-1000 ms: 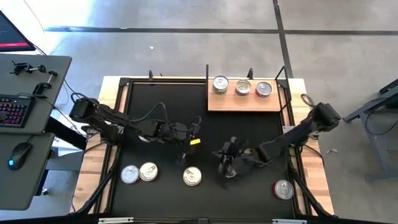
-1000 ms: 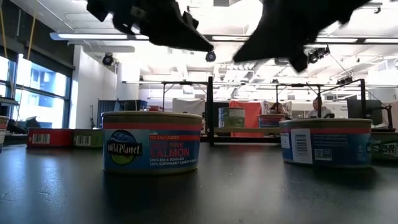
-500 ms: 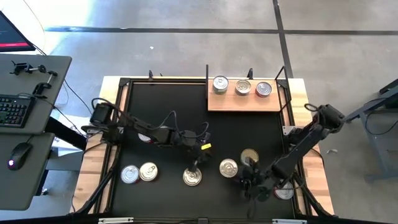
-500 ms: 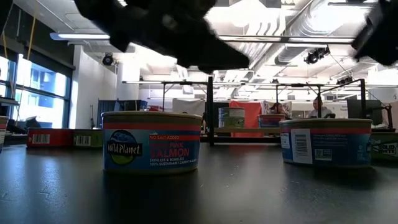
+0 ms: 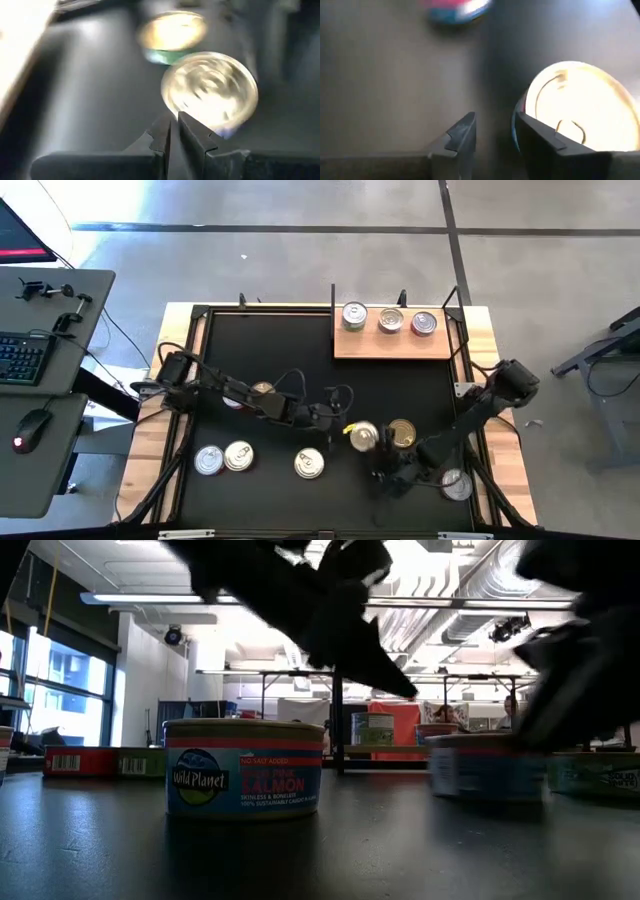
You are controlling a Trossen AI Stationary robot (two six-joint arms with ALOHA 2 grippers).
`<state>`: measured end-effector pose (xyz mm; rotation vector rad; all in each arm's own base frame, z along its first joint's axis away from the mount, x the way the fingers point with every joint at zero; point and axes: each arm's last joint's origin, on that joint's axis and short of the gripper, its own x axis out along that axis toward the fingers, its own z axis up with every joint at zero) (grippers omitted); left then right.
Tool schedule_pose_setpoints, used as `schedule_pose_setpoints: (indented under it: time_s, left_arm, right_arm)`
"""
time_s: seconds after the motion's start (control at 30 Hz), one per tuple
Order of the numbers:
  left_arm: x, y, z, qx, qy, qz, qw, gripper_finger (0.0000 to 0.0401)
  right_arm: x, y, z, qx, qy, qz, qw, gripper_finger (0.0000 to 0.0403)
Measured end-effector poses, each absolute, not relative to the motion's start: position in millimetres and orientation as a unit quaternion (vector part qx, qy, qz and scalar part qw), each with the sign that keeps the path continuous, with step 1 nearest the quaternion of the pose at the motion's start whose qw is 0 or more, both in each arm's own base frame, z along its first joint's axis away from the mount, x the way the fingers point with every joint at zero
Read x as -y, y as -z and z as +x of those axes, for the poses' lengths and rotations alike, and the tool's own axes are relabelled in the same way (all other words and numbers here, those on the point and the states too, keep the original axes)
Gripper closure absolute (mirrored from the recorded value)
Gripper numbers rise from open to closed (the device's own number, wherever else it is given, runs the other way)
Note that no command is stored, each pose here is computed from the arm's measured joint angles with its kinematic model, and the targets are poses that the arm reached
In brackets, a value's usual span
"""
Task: Stack canned seafood by type on shelf
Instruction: Put the blue-pink tuna can on the shelf
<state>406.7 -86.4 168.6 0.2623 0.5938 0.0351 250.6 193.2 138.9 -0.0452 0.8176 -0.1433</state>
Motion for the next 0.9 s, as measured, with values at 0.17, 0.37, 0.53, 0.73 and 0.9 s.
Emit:
schedule_pose_setpoints:
  time_s: [0.17, 0.37, 0.53, 0.73, 0.9]
  left_arm:
    - [86, -191, 391, -0.317, -0.059, 0.145, 0.935, 0.0373]
    - [84, -190, 394, -0.310, 0.010, 0.127, 0.942, 0.0373]
    - [75, -169, 412, -0.278, 0.028, 0.103, 0.955, 0.0373]
    - [61, -141, 422, -0.288, 0.010, 0.097, 0.953, 0.0373]
    - [47, -128, 425, -0.306, -0.009, 0.083, 0.948, 0.0373]
  right_arm:
    - [-169, -147, 277, -0.307, 0.181, -0.030, 0.934, 0.0274]
    - [-173, -179, 286, -0.332, 0.099, -0.074, 0.935, 0.0274]
    - [-186, -184, 273, -0.399, 0.058, -0.096, 0.910, 0.0273]
    - [-190, -176, 262, -0.444, 0.062, -0.112, 0.887, 0.0240]
    - [-187, -171, 259, -0.462, 0.070, -0.131, 0.874, 0.0196]
